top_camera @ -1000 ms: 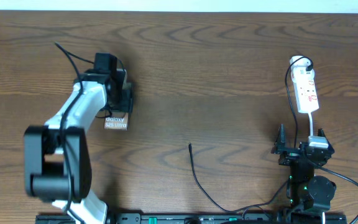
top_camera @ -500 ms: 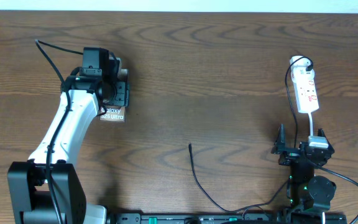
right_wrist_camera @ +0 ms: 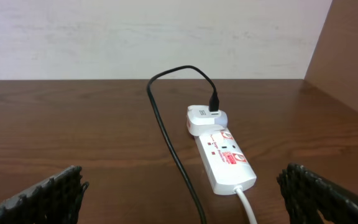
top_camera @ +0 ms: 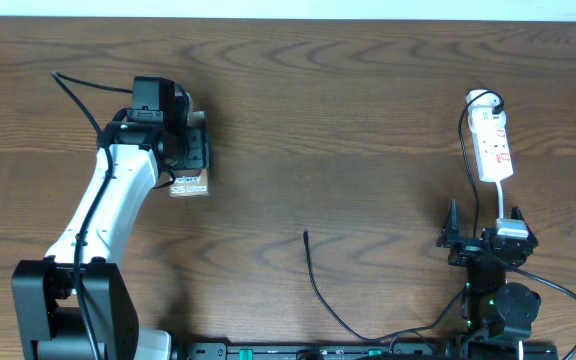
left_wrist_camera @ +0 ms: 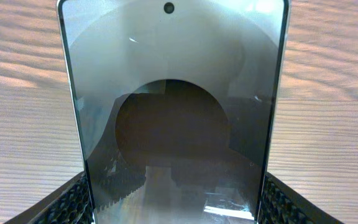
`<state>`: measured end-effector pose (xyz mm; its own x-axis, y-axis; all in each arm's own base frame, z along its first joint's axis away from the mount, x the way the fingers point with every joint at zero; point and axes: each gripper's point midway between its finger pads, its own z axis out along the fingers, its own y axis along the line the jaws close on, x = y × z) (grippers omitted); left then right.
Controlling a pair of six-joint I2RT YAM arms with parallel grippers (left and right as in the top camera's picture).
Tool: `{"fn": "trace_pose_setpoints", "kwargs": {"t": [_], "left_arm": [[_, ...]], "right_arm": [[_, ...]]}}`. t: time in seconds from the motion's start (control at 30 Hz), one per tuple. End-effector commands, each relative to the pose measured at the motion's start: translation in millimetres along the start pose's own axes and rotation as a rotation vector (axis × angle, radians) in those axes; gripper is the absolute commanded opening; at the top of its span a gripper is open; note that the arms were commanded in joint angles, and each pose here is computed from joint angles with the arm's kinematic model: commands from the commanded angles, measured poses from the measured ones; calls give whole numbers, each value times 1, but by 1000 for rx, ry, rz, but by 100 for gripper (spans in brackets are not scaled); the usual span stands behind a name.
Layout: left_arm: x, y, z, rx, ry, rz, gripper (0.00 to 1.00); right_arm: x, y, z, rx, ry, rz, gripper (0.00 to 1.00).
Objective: Plug charger to phone and switch on socket
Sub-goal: 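Lift the phone upright with the left gripper and turn it rightward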
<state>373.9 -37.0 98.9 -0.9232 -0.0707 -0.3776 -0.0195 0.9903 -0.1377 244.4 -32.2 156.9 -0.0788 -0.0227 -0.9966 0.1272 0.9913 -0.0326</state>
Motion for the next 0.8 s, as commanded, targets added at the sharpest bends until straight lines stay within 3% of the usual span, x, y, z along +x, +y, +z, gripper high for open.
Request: {"fn": "trace_pose_setpoints", "kwargs": {"t": [0.0,0.33,0.53,0.77], "left_arm": [[-3,-27,-11,157,0,-114,7],[1,-80,-35,538,108,-304,7],[-12,-81,-56,711,179,-578,7],[-32,-76,-81,883,235,-772,7]], "right_arm": [[0,-2,0,10,0,10,99],[1,-2,0,10,0,10,99],[0,-2,0,10,0,10,99],[0,-2,0,10,0,10,99]]}}
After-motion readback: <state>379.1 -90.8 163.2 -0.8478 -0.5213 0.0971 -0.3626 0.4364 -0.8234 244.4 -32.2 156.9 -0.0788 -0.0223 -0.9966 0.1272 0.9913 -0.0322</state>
